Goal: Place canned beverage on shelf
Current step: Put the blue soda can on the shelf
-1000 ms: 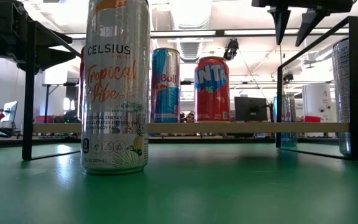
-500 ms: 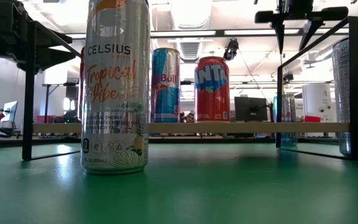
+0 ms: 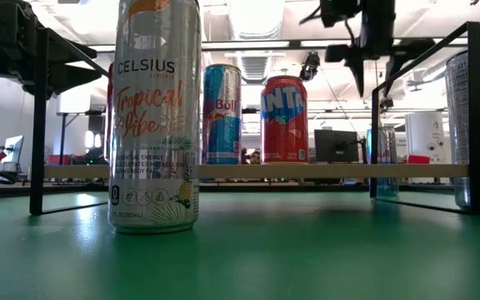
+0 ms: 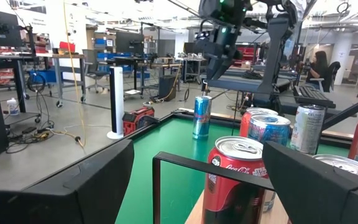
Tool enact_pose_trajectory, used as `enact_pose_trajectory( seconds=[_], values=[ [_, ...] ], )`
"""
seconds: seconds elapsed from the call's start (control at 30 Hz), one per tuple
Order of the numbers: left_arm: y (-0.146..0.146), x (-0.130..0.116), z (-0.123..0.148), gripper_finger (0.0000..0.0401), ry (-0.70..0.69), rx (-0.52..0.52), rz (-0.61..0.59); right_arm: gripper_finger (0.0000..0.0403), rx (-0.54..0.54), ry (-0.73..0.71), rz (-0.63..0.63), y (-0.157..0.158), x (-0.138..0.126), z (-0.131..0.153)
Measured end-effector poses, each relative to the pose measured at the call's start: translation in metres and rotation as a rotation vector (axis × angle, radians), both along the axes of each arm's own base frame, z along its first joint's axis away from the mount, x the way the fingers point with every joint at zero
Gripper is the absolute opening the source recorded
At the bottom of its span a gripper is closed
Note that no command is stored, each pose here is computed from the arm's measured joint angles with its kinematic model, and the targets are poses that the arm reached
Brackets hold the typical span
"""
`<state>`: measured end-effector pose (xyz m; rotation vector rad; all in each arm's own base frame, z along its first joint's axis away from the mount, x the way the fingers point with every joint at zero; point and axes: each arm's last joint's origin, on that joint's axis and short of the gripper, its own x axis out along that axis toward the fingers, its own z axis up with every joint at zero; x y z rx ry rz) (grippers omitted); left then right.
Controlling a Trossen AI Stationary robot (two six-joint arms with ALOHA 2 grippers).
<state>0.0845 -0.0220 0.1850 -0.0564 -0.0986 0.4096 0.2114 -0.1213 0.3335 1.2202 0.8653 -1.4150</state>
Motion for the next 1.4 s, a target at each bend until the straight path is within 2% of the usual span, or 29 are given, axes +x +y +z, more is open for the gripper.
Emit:
enact_pose_trajectory(
  seconds=[0.13,0.27,0.47,0.6,0.77,1.0,1.4],
  values=[
    [0.000,0.000,0.000,0.0340,0.000,0.000,0.000,0.0198,0.022,0.068,-0.060,-0.006,0.002,-0.009],
    [0.000,0.000,0.000,0.0340,0.000,0.000,0.000,0.0220,0.039,0.088,-0.117,-0.009,0.003,-0.013],
    [0.000,0.000,0.000,0.0340,0.000,0.000,0.000,0.0263,0.039,0.090,-0.110,-0.010,0.003,-0.014],
    [0.000,0.000,0.000,0.0340,0.000,0.000,0.000,0.0277,0.050,0.110,-0.115,-0.011,0.001,-0.024],
    [0.000,0.000,0.000,0.0340,0.000,0.000,0.000,0.0272,0.096,0.056,-0.112,-0.025,-0.002,-0.041],
    [0.000,0.000,0.000,0.0340,0.000,0.000,0.000,0.0252,0.160,-0.018,-0.089,-0.050,-0.014,-0.048],
    [0.000,0.000,0.000,0.0340,0.000,0.000,0.000,0.0244,0.189,-0.005,-0.087,-0.054,-0.016,-0.054]
  ],
)
